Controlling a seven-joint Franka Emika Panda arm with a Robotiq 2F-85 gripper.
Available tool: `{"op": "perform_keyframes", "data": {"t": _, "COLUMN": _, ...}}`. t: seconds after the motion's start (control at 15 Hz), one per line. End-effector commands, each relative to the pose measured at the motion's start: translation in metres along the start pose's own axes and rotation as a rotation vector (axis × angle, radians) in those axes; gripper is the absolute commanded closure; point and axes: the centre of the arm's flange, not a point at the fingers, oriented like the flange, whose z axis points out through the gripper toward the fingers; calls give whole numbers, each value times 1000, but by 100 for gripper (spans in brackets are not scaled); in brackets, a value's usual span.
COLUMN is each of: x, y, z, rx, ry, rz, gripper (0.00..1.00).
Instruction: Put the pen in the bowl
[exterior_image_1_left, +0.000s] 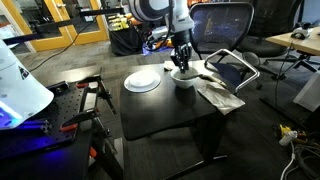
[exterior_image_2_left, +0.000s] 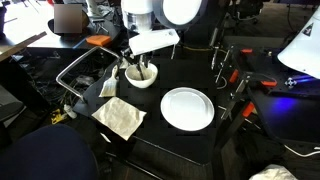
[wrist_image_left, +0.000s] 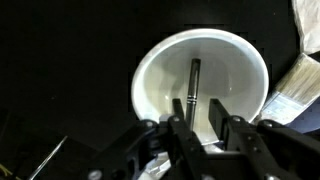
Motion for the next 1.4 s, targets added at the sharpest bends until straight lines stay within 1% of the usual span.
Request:
{"op": "perform_keyframes", "data": {"t": 0.0, "x": 5, "y": -3, "z": -4, "rx": -13, "ry": -4, "rz": 33, "gripper": 34}}
{"op": "perform_keyframes", "data": {"t": 0.27, "x": 10, "y": 5, "z": -11, "rx": -3, "ry": 4, "rz": 48, "gripper": 3}}
{"op": "perform_keyframes", "data": {"t": 0.33, "x": 11, "y": 8, "z": -14, "rx": 2, "ry": 5, "rz": 52, "gripper": 0}}
{"op": "perform_keyframes", "data": {"t": 0.87, "x": 14, "y": 21, "z": -38, "rx": 59, "ry": 10, "rz": 60, "gripper": 0}}
{"op": "perform_keyframes", "data": {"t": 1.07, "x": 9, "y": 25, "z": -46, "rx": 82, "ry": 2, "rz": 28, "gripper": 0}}
{"op": "perform_keyframes", "data": {"t": 1.13, "x": 16, "y": 12, "z": -28, "rx": 49, "ry": 8, "rz": 31, "gripper": 0}}
{"op": "perform_keyframes", "data": {"t": 1.33, "x": 15, "y": 13, "z": -27, "rx": 47, "ry": 7, "rz": 25, "gripper": 0}}
